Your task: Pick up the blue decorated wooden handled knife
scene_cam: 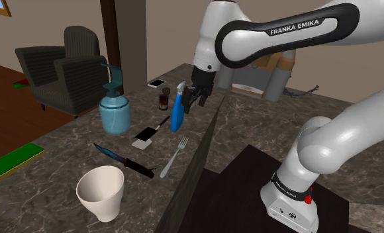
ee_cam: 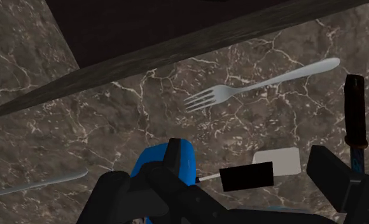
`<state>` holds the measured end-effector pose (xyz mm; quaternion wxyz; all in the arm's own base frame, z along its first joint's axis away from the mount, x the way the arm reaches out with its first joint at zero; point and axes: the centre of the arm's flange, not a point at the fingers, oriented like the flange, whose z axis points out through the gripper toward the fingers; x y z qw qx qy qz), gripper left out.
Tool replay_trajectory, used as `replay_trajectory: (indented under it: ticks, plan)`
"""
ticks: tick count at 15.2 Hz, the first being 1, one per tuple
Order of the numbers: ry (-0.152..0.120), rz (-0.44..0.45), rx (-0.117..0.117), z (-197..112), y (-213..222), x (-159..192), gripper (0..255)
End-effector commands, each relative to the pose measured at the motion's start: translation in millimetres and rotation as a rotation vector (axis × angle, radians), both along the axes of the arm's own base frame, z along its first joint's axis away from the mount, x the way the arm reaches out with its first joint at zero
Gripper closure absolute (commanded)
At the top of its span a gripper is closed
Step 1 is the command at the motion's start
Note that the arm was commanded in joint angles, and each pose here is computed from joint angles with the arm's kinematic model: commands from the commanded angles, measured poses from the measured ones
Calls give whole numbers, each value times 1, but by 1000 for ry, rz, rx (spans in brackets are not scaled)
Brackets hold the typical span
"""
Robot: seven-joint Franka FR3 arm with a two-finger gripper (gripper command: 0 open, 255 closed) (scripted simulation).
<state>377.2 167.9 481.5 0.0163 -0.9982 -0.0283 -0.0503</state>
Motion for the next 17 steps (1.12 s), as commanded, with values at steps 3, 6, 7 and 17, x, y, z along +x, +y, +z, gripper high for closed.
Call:
replay_trajectory:
  ticks: [3, 6, 7, 17]
  plan:
    - [-4, -14, -1, -28, 46, 12, 0]
    - [-7, -25, -3, -48, 79, 22, 0]
    - [-8, -28, -3, -55, 90, 26, 0]
    - [-16, -62, -9, -124, 196, 65, 0]
